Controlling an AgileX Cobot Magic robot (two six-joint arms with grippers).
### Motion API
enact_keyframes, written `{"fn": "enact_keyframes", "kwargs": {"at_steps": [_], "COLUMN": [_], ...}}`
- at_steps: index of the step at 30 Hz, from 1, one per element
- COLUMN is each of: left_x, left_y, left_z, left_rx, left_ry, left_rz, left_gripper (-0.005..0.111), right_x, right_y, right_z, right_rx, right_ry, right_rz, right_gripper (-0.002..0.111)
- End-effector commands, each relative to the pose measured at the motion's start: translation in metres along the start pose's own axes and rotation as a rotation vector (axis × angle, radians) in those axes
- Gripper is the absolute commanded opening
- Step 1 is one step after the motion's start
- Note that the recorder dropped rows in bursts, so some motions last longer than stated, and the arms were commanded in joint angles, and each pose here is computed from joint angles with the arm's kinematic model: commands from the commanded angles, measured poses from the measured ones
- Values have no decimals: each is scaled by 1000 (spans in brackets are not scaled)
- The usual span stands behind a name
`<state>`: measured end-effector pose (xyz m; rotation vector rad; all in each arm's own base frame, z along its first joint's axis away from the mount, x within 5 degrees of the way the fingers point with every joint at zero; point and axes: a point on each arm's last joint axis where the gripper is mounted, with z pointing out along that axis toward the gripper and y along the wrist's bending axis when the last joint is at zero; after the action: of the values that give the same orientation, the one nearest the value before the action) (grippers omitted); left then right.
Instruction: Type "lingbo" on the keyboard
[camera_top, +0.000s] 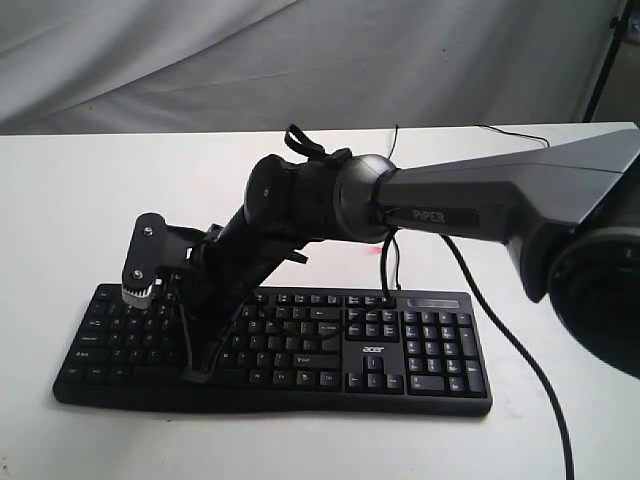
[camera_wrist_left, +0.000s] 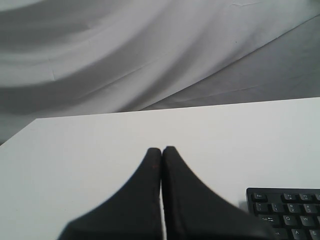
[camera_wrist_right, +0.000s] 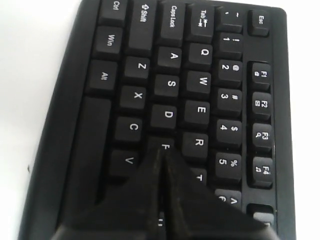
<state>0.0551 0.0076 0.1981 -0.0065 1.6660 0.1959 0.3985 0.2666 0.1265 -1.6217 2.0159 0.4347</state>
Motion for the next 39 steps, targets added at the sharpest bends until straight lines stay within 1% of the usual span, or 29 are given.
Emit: {"fn": "enact_keyframes", "kwargs": {"at_steps": [1, 39], "left_x": [1, 1], "left_y": [0, 0], "left_z": [1, 1], "left_rx": [5, 5], "left_ry": [4, 4], "left_rz": [-3, -3], "left_gripper": [1, 1], "right_x": [-1, 6], "right_y": [1, 2], "right_z": [1, 10], "right_rx": [-8, -26], "right_ry": [3, 19], "right_rz": [-11, -12], "right_gripper": [0, 0]}}
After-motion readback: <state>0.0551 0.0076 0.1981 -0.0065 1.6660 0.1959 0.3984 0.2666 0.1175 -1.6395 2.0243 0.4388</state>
